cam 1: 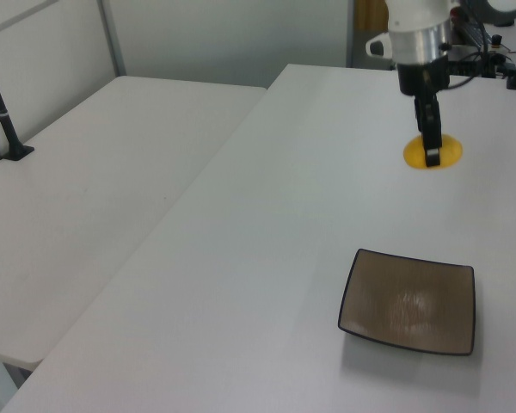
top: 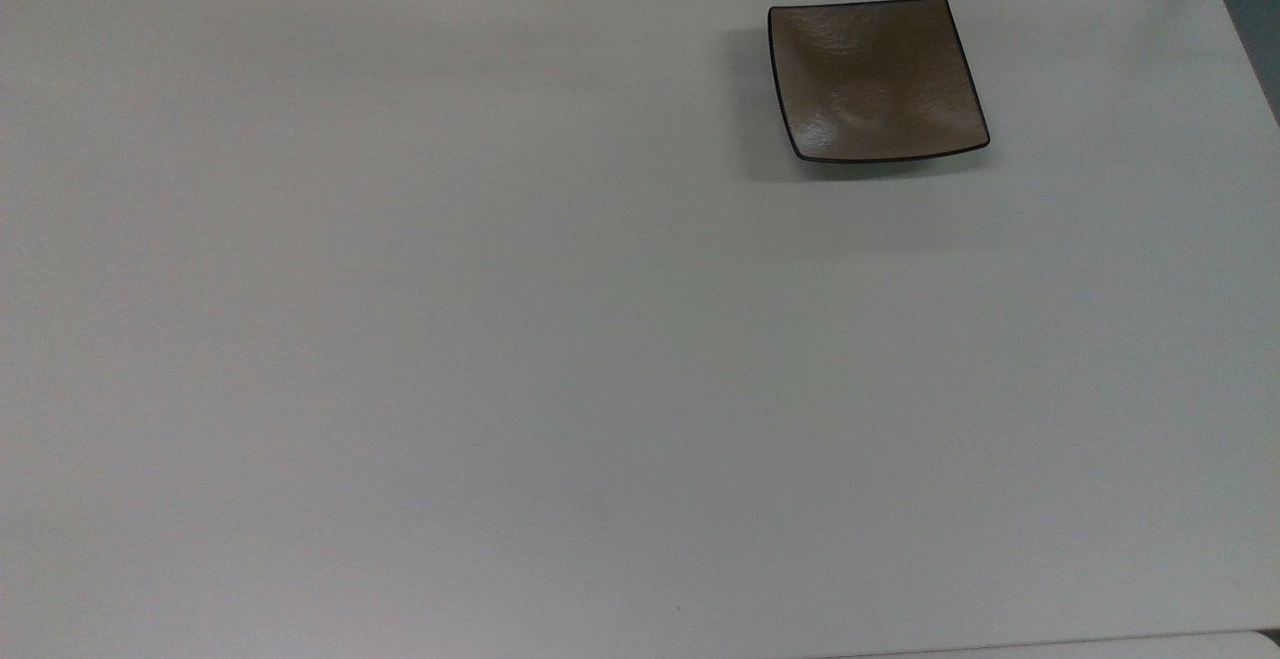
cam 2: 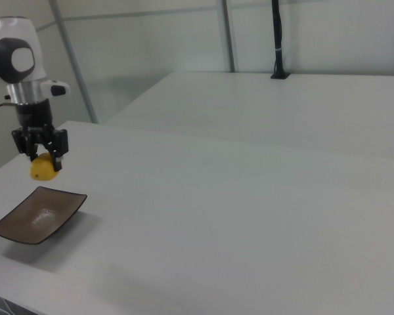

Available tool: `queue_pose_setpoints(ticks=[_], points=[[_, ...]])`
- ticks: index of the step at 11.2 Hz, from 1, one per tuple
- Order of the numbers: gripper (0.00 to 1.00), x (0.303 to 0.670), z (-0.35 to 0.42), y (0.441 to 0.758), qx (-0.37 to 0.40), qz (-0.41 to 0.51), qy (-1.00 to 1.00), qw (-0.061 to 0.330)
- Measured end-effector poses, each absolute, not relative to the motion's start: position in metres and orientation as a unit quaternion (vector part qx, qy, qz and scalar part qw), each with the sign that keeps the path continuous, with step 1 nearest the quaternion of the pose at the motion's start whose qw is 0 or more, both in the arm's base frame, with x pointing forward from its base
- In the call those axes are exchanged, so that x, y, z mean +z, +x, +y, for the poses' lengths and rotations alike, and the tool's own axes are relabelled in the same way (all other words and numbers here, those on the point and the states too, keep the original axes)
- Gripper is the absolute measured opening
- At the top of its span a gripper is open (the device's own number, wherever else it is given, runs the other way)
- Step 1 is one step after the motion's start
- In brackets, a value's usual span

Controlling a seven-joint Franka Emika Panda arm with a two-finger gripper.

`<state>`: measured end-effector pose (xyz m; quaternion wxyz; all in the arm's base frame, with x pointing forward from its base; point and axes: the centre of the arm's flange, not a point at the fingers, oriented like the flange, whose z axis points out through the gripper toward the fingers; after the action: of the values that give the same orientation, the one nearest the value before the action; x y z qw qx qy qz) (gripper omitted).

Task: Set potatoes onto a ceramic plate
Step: 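Lower the potato onto the plate and open the gripper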

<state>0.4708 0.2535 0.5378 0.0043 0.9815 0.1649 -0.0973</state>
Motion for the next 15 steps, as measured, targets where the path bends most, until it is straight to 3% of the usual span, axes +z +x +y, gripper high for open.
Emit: queue_pose_setpoints(ticks=[8,12,15], points=[[0.64,0.419,0.377,0.452,-0.052,0.103,0.993,-0.018],[0.64,0.363,0.394,0.457,-0.052,0.092,0.994,-0.025],[0.67,0.341,0.396,0.457,-0.066,0.091,0.993,-0.019]])
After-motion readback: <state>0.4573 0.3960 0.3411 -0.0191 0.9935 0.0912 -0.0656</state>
